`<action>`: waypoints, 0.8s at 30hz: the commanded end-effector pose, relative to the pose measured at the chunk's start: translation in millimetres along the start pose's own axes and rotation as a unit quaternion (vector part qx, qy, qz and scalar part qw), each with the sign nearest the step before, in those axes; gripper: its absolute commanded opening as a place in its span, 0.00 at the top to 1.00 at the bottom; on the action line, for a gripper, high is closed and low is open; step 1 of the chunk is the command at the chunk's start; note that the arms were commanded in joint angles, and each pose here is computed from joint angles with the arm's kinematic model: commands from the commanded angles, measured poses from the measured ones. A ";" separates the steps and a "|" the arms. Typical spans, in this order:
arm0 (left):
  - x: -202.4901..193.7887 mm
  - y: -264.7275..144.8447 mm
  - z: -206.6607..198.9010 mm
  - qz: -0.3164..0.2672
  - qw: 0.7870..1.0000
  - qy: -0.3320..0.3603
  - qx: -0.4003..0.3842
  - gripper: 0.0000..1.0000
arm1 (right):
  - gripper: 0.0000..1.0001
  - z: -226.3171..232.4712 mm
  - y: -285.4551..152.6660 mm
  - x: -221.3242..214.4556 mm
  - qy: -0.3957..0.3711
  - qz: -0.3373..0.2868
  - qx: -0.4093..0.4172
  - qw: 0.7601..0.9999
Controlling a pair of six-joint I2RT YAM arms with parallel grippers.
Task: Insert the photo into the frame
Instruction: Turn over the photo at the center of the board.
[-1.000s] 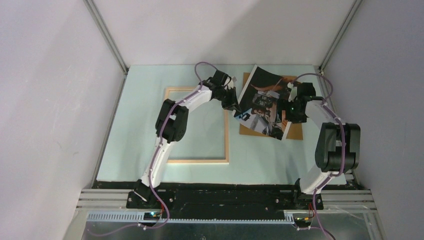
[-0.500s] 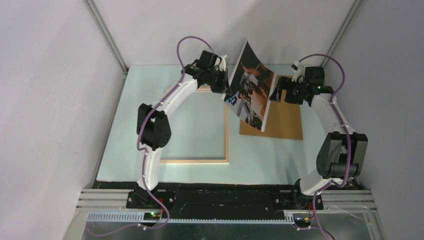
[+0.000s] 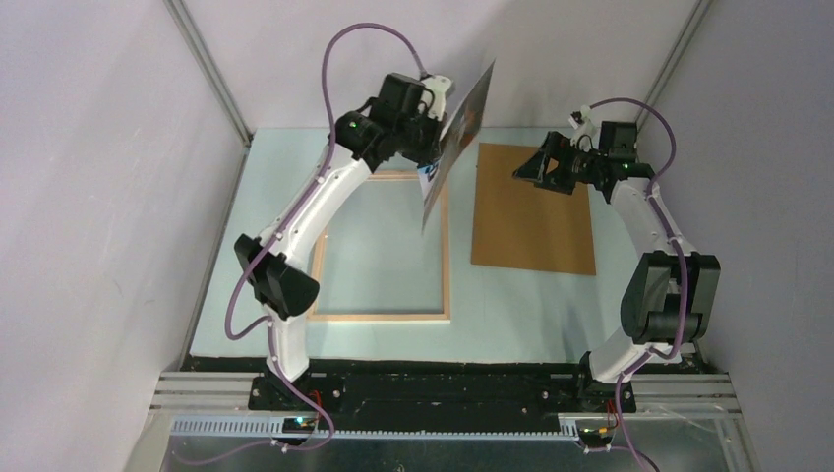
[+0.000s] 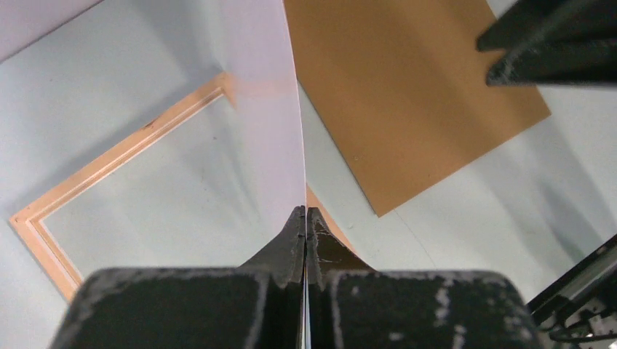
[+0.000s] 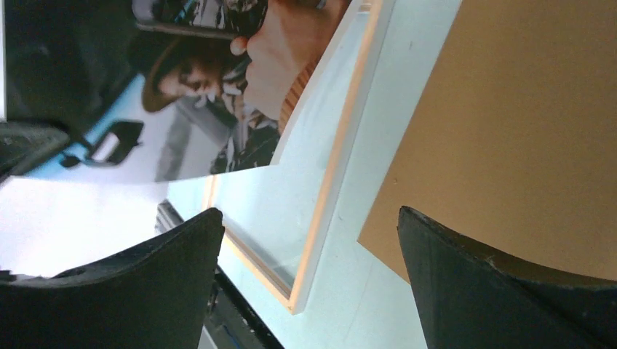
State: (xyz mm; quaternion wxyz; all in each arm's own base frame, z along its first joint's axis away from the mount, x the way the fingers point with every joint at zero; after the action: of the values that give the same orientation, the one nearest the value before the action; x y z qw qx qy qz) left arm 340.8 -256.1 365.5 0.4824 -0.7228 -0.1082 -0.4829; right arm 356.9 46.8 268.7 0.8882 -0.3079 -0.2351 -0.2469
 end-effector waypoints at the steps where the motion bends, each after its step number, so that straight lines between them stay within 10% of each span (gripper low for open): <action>1: -2.4 -12.6 -35.7 0.001 0.994 0.098 0.050 1.00 | 0.06 0.0 -13.5 1.4 0.041 -0.014 0.078 0.996; 24: -84.1 113.8 -167.4 0.120 0.984 0.127 -0.044 1.00 | 0.04 -88.5 -44.4 -35.0 0.192 -0.032 0.061 0.979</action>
State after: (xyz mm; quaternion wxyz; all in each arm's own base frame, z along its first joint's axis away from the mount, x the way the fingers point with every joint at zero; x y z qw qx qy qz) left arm 275.7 -407.1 214.0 0.5538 -0.6554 0.0996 -0.5038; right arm 331.2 -26.8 218.1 0.9256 -0.1798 -0.0921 -0.3200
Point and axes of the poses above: each gripper's point midway between its finger pads, its own y axis out along the fingers, its own z axis along the line the jaws close on, x = y × z, the point moved 10 cm from there along -y, back along the fingers, and after that the axes turned 2 degrees about y, right-handed, at the moved point
